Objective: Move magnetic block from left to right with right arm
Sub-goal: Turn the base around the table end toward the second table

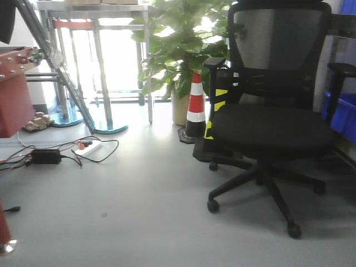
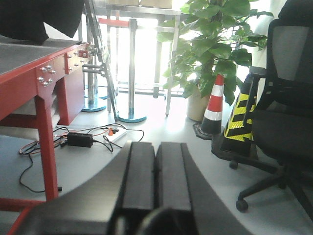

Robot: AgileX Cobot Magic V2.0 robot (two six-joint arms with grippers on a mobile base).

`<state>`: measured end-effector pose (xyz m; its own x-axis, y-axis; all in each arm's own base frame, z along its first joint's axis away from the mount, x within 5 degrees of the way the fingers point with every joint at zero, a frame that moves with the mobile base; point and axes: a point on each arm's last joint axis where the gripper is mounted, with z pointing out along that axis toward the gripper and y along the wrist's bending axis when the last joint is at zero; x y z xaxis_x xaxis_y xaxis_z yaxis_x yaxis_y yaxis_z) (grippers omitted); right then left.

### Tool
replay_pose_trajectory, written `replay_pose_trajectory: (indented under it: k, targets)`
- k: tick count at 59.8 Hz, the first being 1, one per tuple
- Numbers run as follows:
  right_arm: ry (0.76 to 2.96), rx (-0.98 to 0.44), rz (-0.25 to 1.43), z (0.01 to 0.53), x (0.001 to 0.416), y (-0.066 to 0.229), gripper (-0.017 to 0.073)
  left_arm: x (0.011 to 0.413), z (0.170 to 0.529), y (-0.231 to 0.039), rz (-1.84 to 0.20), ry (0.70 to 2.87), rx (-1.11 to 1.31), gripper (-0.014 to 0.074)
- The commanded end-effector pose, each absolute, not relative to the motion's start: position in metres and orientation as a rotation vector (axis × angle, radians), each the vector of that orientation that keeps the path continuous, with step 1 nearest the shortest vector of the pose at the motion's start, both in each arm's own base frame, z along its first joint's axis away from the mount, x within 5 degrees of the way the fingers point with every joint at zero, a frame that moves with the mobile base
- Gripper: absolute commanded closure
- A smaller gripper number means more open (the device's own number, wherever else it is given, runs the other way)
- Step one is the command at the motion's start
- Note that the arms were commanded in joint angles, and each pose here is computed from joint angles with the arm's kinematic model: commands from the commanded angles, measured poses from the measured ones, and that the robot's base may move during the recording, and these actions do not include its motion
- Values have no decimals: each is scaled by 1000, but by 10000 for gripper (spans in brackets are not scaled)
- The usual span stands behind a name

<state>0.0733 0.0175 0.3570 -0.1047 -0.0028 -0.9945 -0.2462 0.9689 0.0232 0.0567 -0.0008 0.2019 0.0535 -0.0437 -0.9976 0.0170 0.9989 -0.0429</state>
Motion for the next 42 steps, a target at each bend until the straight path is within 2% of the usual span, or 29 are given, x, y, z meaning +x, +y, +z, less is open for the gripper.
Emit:
replay_pose_trajectory:
  k: [1, 42]
  targets:
    - [1556, -196, 203, 373, 73, 18, 303, 55, 208, -1, -49, 1422, -25, 710]
    - [1555, -196, 203, 373, 73, 18, 303, 55, 208, -1, -49, 1424, -25, 710]
